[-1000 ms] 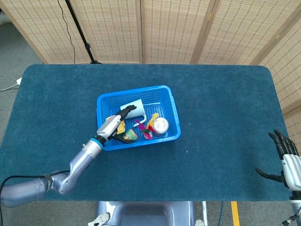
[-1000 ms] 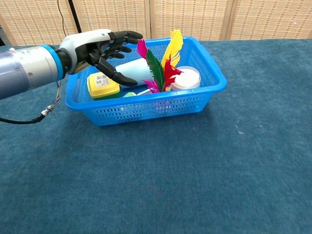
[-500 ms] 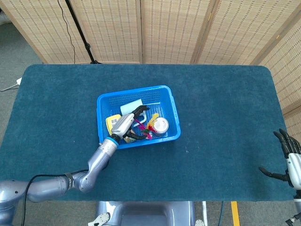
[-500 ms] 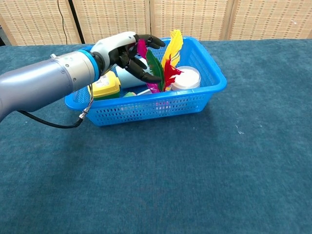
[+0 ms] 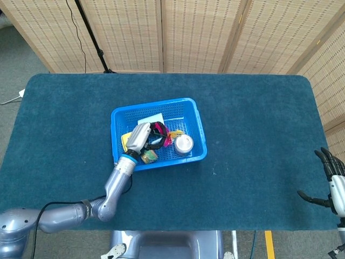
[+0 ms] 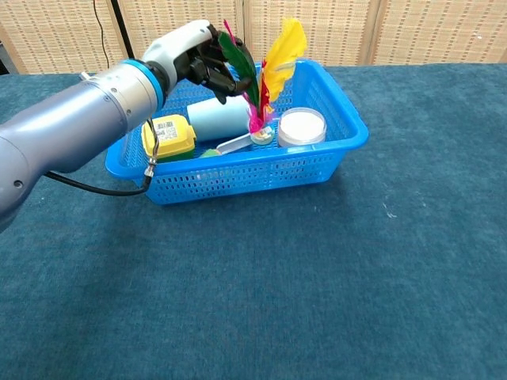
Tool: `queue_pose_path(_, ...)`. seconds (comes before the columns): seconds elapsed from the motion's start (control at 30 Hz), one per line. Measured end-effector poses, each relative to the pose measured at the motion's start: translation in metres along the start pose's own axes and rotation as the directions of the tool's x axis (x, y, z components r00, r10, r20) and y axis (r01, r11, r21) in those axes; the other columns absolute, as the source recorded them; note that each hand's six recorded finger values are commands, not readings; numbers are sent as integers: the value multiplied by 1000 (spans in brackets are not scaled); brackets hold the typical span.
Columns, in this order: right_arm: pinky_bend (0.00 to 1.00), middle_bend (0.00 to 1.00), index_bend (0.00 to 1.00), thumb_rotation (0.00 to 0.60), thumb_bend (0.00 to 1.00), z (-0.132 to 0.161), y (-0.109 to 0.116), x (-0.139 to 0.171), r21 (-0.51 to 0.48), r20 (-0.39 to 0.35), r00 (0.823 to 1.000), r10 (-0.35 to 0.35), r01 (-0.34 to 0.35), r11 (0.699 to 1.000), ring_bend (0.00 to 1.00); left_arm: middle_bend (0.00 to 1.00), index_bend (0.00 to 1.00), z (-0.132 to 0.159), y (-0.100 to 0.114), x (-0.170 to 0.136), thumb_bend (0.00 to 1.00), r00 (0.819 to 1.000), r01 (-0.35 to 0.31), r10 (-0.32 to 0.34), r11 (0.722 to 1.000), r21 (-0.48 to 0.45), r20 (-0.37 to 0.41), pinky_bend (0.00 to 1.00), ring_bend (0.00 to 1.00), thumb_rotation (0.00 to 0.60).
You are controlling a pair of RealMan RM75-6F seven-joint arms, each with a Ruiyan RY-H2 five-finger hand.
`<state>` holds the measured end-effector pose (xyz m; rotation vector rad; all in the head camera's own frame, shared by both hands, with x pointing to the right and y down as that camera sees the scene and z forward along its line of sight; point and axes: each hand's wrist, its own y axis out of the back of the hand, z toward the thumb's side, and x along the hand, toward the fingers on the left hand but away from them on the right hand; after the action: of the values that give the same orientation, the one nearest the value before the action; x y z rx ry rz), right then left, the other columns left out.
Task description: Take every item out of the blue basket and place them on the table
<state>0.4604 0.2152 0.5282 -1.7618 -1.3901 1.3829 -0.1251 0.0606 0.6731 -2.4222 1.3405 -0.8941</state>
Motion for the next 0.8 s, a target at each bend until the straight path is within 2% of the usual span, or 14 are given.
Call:
queue_pose_path(0.27,0,0,0,600,0,4,-2,2,9,-9,1000,4,-4,1000,0,498,690,9,52,-13,503,996,-77,78,997,-22,48,510,513,600)
queue_pose_path(0.47,0,0,0,600,0,7,-5,4,15,-14,1000,12,-11,1000,0,498,686,6,112,-38,503,987,-149,148,989,16,68,510,512,600)
queue_pose_path(0.63,0,0,0,600,0,10,-8,5,21,-23,1000,19,-18,1000,0,498,686,-19,179,-70,503,970,-242,240,967,74,27,510,513,600)
queue_pose_path(0.7,0,0,0,600,0,11,-9,6,24,-26,999,23,-22,999,0,498,685,-36,199,-82,503,962,-270,271,960,80,-10,510,514,600)
queue_pose_path(0.8,0,0,0,600,0,12,-11,6,32,-32,999,29,-28,999,0,495,672,-60,215,-91,502,955,-287,293,954,92,-58,510,508,600)
